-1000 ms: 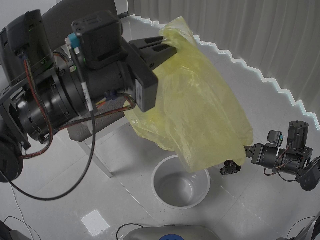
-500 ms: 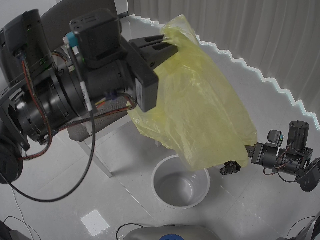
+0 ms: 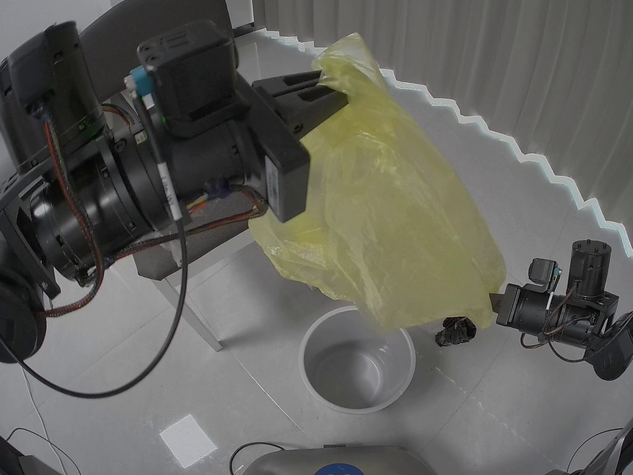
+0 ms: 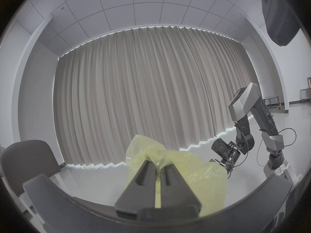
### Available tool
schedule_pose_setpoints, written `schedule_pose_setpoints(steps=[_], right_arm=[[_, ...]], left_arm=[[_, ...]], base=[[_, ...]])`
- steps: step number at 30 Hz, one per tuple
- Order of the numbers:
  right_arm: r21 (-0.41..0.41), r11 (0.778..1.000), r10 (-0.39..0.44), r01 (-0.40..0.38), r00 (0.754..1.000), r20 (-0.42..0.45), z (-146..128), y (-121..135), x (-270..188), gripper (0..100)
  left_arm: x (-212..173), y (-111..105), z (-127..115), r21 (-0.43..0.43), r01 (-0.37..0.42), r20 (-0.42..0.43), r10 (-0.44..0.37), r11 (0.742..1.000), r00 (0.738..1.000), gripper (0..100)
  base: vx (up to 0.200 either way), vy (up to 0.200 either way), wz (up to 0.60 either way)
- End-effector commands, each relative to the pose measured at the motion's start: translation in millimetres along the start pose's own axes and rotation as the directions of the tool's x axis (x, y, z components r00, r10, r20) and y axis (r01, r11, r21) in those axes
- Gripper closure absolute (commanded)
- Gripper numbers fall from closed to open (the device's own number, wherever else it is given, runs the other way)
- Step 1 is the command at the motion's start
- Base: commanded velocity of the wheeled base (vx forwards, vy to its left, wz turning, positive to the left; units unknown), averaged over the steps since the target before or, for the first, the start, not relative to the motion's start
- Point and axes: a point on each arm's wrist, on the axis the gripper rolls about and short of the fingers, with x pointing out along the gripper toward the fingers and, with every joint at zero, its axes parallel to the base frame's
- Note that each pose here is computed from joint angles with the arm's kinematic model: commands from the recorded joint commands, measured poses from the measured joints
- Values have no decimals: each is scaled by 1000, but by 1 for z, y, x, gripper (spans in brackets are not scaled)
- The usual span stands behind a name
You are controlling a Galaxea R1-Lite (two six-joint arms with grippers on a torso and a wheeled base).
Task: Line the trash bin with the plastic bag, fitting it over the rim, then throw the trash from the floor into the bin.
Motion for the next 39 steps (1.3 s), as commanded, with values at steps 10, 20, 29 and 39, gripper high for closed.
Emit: schedule_pose_setpoints(steps=[10,20,29,39], right_arm=[[-14,1000,9,-9,1000,14,1,5,-6,100],[-23,1000,21,-21,1000,9,6,17,-20,100],[-44,999,30,-30,1000,-11,1,20,-20,100],[-101,995,17,-17,1000,-9,-1,19,-24,100]], left_arm=[[-2,-7,-8,-60,-4,-43,1,998,999,100],[4,-20,1,-249,-184,-170,144,951,975,100],[-19,-38,-31,-393,-271,-316,148,879,937,100],[-20,-56,-88,-401,-343,-460,137,850,877,100]], base=[[0,0,0],[0,0,0],[0,0,0],[0,0,0]])
